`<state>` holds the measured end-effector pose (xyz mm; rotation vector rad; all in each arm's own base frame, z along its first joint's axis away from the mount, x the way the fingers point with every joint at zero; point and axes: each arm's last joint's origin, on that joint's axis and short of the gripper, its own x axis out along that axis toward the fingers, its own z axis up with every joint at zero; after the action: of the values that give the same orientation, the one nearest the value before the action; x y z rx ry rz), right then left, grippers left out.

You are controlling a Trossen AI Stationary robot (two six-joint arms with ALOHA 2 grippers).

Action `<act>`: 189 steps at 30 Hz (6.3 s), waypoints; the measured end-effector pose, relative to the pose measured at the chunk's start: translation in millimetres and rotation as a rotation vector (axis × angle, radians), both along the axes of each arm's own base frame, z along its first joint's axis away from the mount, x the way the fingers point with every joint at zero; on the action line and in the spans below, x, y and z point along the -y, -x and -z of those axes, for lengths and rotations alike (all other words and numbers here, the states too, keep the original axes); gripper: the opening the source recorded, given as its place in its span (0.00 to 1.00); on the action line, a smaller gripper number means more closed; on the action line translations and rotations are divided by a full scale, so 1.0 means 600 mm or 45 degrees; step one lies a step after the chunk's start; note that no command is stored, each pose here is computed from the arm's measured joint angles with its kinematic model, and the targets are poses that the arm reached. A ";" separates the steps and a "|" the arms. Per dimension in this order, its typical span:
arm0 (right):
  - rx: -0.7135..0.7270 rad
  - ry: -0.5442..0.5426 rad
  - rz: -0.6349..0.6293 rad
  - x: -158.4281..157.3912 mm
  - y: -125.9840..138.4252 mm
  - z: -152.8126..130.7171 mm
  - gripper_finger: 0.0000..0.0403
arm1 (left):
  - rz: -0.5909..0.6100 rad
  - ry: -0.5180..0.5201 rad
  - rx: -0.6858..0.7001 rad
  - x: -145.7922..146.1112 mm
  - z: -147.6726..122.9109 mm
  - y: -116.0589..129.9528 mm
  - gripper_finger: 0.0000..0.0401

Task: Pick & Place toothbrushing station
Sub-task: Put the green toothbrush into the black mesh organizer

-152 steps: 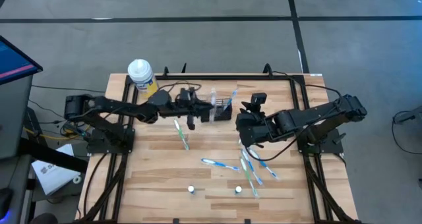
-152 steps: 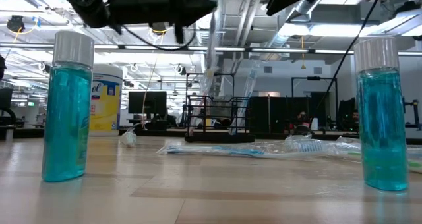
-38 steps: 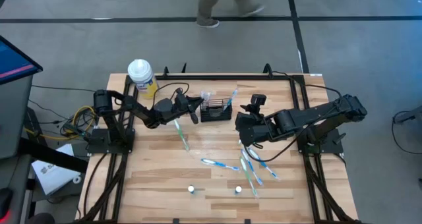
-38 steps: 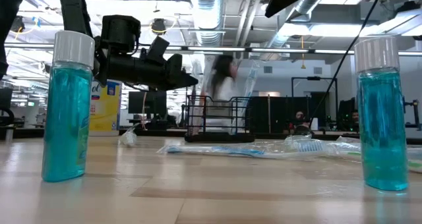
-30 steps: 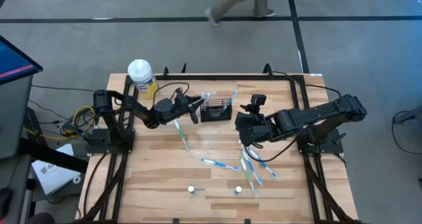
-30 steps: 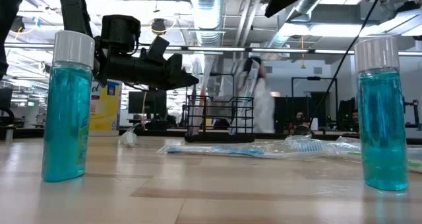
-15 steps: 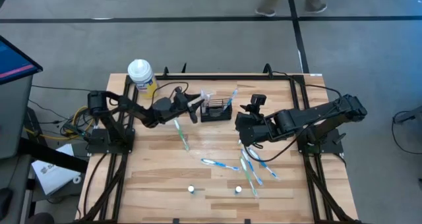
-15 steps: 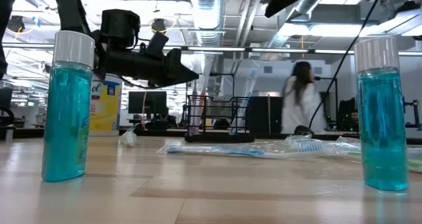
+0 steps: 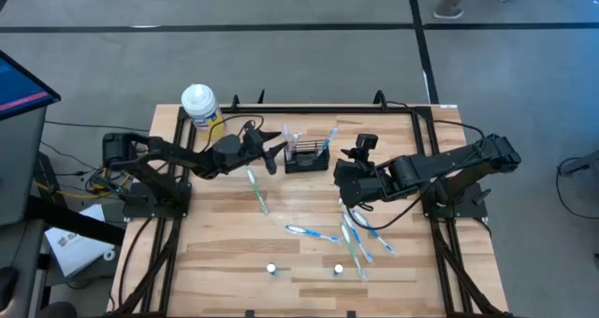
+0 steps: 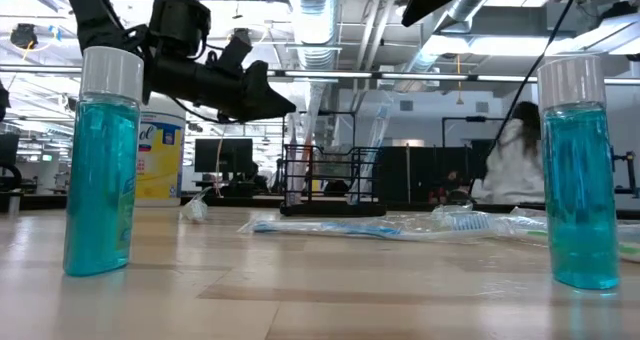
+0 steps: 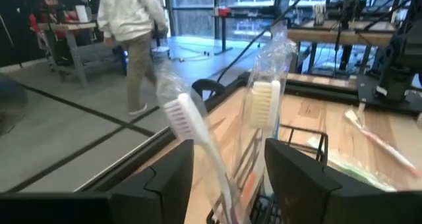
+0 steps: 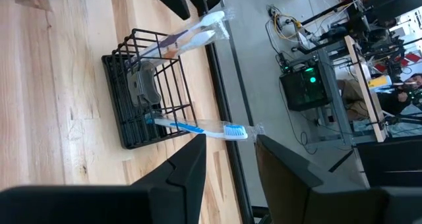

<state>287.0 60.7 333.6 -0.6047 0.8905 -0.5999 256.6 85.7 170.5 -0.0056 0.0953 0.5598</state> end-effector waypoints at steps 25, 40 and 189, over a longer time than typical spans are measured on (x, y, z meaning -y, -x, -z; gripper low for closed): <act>-0.005 0.004 -0.005 0.000 0.000 0.000 0.30 | 0.084 0.114 -0.210 0.017 -0.007 0.023 0.44; -0.004 0.004 -0.005 0.000 0.000 0.000 0.30 | 0.287 0.210 -0.507 0.062 0.021 0.031 0.40; 0.038 -0.079 -0.007 -0.001 -0.004 0.000 0.30 | 0.364 -0.240 0.213 0.108 -0.123 0.042 0.00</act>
<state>289.4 61.3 333.5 -0.5409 0.8759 -0.5728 231.2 20.9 244.4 0.1422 -0.1186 0.2789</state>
